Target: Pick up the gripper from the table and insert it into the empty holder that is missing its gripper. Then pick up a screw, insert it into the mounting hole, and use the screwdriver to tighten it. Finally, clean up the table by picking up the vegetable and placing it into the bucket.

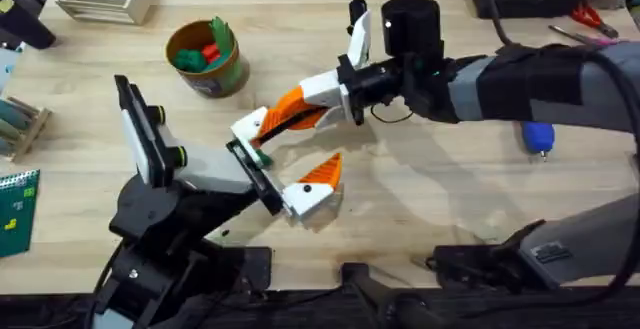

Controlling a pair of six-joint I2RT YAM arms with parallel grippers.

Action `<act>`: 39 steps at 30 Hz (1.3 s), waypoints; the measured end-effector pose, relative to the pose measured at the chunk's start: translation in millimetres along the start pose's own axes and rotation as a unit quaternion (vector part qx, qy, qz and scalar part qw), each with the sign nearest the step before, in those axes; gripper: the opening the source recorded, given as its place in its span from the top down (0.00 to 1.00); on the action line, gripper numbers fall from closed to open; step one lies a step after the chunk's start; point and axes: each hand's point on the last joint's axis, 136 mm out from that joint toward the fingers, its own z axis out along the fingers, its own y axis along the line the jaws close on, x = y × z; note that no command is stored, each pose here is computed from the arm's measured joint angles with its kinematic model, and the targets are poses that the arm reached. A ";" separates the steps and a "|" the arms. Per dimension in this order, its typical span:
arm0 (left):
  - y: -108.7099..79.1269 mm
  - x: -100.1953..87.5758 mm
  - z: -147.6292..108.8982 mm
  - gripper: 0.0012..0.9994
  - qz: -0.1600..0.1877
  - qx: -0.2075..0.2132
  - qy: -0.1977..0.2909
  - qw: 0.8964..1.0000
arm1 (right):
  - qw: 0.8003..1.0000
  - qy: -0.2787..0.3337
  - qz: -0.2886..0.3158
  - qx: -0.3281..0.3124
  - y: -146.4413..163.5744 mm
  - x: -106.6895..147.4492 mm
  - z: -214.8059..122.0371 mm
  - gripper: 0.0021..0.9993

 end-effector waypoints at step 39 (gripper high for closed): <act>-13.9 2.3 0.0 0.01 0.016 0.038 0.006 0.999 | 0.999 -0.041 -0.013 -0.004 -2.4 -23.0 -17.9 0.14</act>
